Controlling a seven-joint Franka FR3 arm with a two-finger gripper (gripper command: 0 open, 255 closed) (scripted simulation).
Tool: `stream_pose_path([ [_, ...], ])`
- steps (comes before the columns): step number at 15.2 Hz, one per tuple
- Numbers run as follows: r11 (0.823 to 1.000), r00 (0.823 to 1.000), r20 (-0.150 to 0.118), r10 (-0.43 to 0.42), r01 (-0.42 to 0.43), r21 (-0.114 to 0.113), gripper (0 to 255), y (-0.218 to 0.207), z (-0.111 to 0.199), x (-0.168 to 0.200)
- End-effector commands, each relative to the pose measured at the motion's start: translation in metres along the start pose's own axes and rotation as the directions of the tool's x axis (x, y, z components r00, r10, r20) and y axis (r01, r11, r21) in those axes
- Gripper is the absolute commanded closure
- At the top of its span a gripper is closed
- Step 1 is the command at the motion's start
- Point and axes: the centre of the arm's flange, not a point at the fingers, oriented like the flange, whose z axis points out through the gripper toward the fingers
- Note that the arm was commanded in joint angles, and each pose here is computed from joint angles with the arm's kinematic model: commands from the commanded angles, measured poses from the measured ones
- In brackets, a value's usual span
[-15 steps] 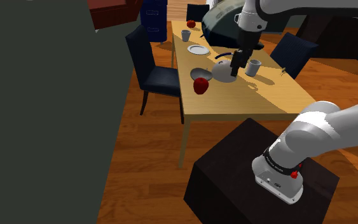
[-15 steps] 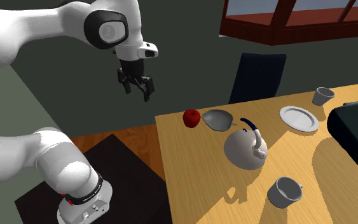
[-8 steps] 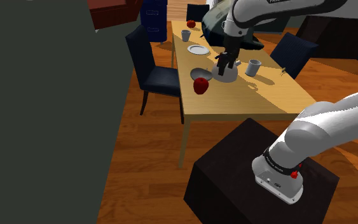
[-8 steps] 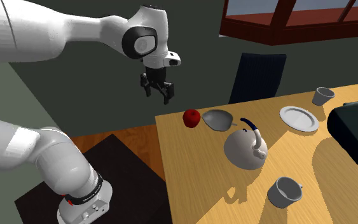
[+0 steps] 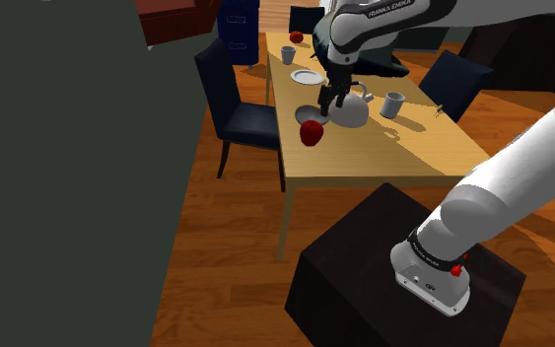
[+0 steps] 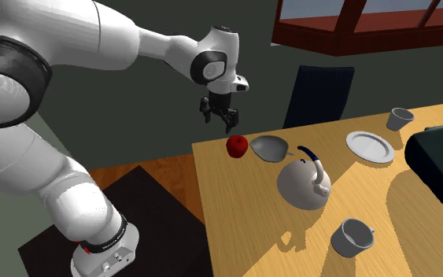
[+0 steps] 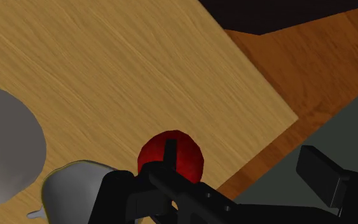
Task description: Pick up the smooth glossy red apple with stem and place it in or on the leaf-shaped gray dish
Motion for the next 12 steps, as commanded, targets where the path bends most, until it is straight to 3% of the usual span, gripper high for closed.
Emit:
stream_pose_path([
  [1,1.000,1.000,-0.001,0.009,-0.009,0.005,0,0.014,0.011,0.022],
  [7,0.999,0.999,0.000,0.036,-0.036,0.024,0,0.053,0.047,0.083],
  [12,0.999,0.999,0.000,0.037,-0.037,0.024,0,0.053,0.069,0.084],
])
